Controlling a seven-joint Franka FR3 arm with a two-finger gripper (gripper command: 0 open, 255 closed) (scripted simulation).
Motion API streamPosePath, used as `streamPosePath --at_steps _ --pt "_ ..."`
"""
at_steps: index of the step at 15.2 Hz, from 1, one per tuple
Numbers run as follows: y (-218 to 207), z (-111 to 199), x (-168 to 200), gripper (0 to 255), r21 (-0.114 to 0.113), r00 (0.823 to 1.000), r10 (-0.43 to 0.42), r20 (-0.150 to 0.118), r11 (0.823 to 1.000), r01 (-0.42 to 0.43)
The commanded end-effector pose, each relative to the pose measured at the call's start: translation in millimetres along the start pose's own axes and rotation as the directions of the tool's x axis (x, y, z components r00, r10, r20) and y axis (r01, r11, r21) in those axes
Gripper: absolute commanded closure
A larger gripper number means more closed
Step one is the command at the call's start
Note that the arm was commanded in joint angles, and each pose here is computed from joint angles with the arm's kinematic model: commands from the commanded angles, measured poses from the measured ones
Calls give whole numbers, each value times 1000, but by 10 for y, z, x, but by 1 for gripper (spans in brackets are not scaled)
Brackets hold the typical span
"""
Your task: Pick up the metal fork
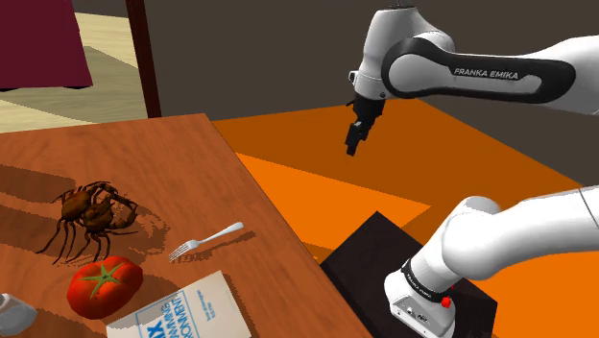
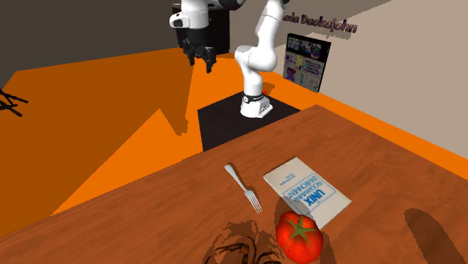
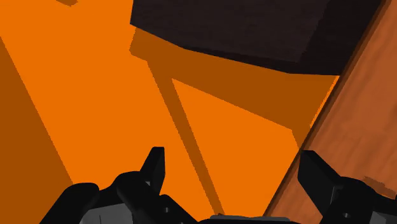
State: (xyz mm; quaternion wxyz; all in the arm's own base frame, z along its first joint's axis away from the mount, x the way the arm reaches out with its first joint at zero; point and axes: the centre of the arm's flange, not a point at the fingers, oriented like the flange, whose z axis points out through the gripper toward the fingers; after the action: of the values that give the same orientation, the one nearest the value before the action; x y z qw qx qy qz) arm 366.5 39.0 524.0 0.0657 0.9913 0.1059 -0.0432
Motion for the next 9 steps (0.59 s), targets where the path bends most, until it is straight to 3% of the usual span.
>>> streamPosePath --at_steps 1,5,9 --pt "-91 96 243 0 10 998 -63 1 998 63" --pt "-317 290 674 0 29 983 -185 4 982 185" --pt "-598 482 1074 0 49 952 -305 5 951 304"
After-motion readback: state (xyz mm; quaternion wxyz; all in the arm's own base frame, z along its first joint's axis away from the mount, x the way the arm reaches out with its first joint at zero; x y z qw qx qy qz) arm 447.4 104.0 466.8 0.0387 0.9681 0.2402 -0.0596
